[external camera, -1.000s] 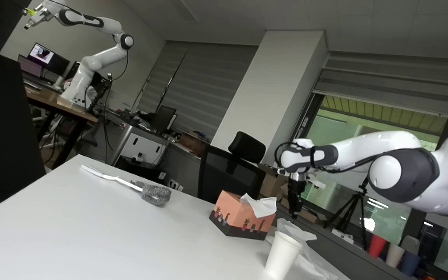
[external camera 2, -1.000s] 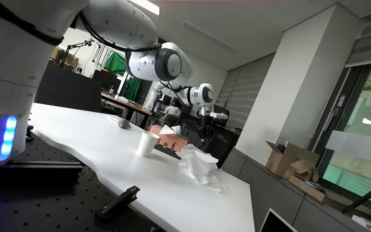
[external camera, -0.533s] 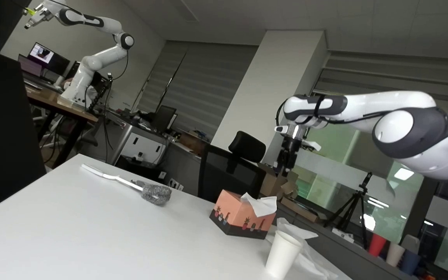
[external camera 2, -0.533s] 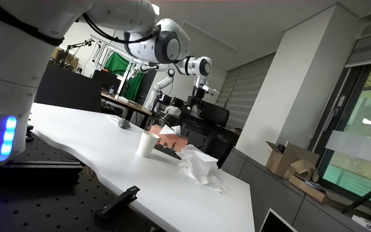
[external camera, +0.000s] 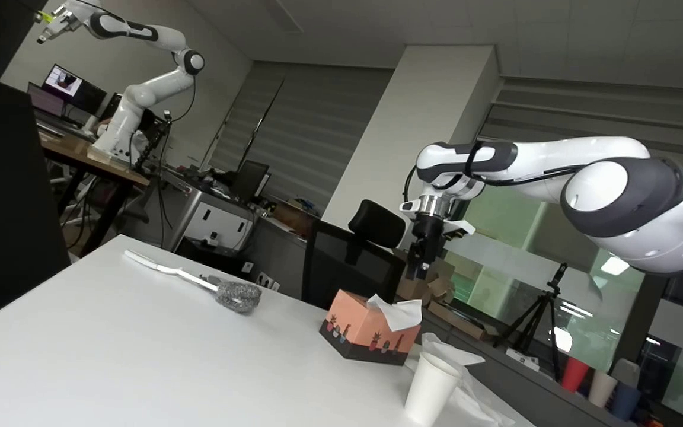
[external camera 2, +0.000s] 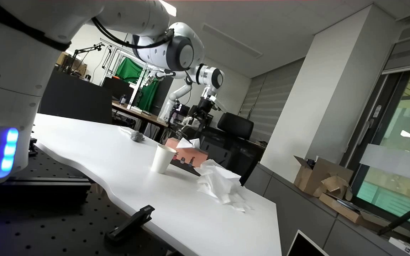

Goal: Remove three tissue pieces from the tissue box and put them on the table

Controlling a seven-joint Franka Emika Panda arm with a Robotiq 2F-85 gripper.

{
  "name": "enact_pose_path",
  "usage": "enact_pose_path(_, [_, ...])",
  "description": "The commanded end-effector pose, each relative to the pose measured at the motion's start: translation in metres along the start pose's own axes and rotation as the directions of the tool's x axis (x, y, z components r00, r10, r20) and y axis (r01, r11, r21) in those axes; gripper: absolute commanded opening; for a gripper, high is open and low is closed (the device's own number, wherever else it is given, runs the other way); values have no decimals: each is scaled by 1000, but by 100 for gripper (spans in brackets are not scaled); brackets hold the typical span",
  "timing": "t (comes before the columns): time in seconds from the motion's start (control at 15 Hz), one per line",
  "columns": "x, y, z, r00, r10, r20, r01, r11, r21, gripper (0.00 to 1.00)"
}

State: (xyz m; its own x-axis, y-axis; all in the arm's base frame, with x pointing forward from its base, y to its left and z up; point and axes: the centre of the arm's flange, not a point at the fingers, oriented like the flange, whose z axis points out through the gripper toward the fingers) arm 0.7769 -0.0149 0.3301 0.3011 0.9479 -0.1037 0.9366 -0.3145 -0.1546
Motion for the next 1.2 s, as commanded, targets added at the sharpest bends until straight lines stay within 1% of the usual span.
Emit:
enact_pose_path(0.0, [-6, -2, 14, 987, -152, -51, 153, 988, 8, 100])
enact_pose_path(0.13, [-11, 0, 21, 976, -207, -67, 209, 978, 11, 100])
enact_pose_path(0.33, [-22, 1, 29, 962, -262, -81, 263, 965, 10, 100])
enact_pose_path(0.6, [-35, 2, 39, 947, -302, -113, 303, 953, -6, 100])
enact_pose_path(0.8, [-38, 1, 49, 942, -301, -151, 298, 954, -43, 100])
enact_pose_path(0.87, [-37, 1, 52, 941, -301, -152, 297, 953, -51, 100])
enact_pose_path(0.93, [-37, 0, 52, 955, -266, -133, 263, 964, -44, 100])
enact_pose_path(1.0, [-30, 27, 47, 948, -293, -125, 292, 956, -27, 100])
enact_pose_path(1.13, [-30, 27, 50, 948, -291, -125, 290, 957, -27, 100])
